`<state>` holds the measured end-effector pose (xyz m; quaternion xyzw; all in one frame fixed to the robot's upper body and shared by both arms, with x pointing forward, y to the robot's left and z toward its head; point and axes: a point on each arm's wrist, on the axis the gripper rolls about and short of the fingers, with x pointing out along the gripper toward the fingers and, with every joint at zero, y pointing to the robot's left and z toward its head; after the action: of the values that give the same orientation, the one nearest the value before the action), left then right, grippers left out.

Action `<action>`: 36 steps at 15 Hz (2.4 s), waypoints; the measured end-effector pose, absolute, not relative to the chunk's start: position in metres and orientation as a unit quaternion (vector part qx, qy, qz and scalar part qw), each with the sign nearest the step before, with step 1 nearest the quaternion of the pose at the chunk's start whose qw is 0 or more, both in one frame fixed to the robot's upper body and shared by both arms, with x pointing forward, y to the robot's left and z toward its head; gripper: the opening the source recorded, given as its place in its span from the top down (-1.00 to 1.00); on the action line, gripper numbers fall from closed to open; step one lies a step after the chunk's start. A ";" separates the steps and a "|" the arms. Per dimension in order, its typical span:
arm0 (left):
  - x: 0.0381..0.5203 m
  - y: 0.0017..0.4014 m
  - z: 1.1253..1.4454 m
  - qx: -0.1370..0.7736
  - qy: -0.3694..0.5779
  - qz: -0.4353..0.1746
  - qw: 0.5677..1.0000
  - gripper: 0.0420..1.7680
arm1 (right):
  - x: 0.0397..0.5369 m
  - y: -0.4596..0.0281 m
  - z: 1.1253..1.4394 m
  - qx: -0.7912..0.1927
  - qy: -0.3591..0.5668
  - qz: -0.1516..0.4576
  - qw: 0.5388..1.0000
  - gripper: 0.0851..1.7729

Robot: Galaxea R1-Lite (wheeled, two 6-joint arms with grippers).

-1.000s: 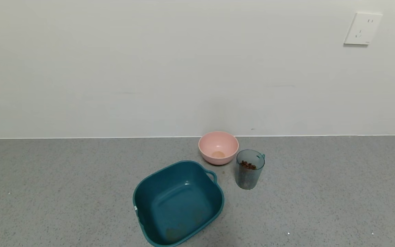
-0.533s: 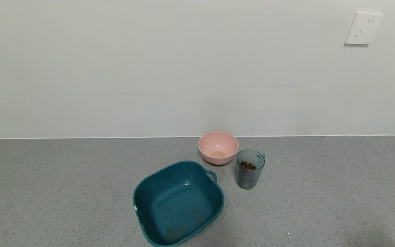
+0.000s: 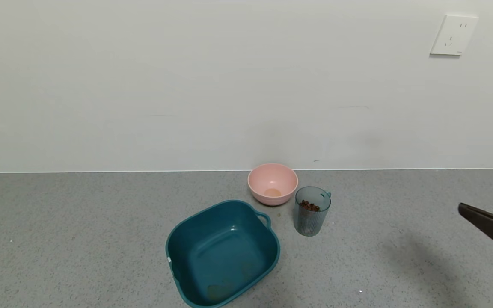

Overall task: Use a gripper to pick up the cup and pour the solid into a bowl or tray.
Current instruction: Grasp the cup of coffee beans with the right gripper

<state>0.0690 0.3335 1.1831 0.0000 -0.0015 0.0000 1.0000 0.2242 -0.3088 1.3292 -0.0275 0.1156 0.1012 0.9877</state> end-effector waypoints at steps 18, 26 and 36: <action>0.069 0.334 1.183 0.000 -0.001 0.000 1.000 -0.98 | 0.358 -0.177 1.175 -0.046 0.172 0.165 0.970 -0.93; 0.069 0.334 1.183 0.000 -0.001 0.000 1.000 -0.98 | 0.378 -0.163 1.146 -0.049 0.187 0.151 0.969 -0.93; 0.069 0.334 1.183 0.000 -0.001 0.000 1.000 -0.98 | 0.391 -0.136 1.140 -0.017 0.149 0.116 0.982 -0.93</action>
<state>0.0690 0.3335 1.1831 0.0000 -0.0015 0.0000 1.0000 0.3909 -0.1358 1.1396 -0.0171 0.1494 0.1158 0.9818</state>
